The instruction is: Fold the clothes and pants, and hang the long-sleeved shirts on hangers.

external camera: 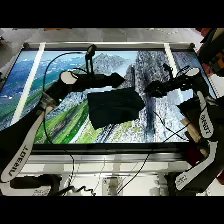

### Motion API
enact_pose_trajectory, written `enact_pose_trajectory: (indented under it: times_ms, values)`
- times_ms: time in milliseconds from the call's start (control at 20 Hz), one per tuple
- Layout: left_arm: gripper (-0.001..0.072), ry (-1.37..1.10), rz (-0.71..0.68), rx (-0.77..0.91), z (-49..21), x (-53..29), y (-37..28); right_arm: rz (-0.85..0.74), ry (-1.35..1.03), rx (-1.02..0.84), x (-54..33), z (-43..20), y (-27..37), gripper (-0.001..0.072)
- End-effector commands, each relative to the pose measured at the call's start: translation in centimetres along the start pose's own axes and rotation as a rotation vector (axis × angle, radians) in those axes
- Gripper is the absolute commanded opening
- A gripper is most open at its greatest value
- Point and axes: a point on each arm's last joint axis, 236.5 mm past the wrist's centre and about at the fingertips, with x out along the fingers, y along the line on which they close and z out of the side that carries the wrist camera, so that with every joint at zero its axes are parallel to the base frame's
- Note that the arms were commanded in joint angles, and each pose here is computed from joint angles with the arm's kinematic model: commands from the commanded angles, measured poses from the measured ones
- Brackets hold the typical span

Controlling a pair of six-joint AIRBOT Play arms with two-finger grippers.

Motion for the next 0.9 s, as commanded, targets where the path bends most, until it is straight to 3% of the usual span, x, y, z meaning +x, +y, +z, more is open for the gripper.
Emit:
enact_pose_trajectory:
  times_ms: [0,200,400,700,850]
  values:
    - [0.0707,0.042,-0.027,0.005,-0.6,-1.1,-0.6,-0.036,-0.040,-0.047,3.4,1.5,0.8,0.0706]
    - [0.0707,0.066,-0.040,0.005,-1.1,-1.1,-0.9,-0.412,0.010,-0.070,6.3,0.8,-3.8,0.0706]
    - [0.0707,0.066,-0.040,0.005,-1.1,-1.1,-0.9,-0.578,-0.073,-0.018,6.4,2.2,-5.5,0.0694]
    - [0.0707,0.066,-0.040,0.005,-1.1,-1.1,-0.9,-0.538,-0.044,0.143,4.3,0.8,-7.2,0.0678]
    - [0.0706,0.066,-0.040,0.005,-1.1,-1.1,-0.9,-0.367,0.007,0.256,5.6,-0.4,-6.2,0.0677]
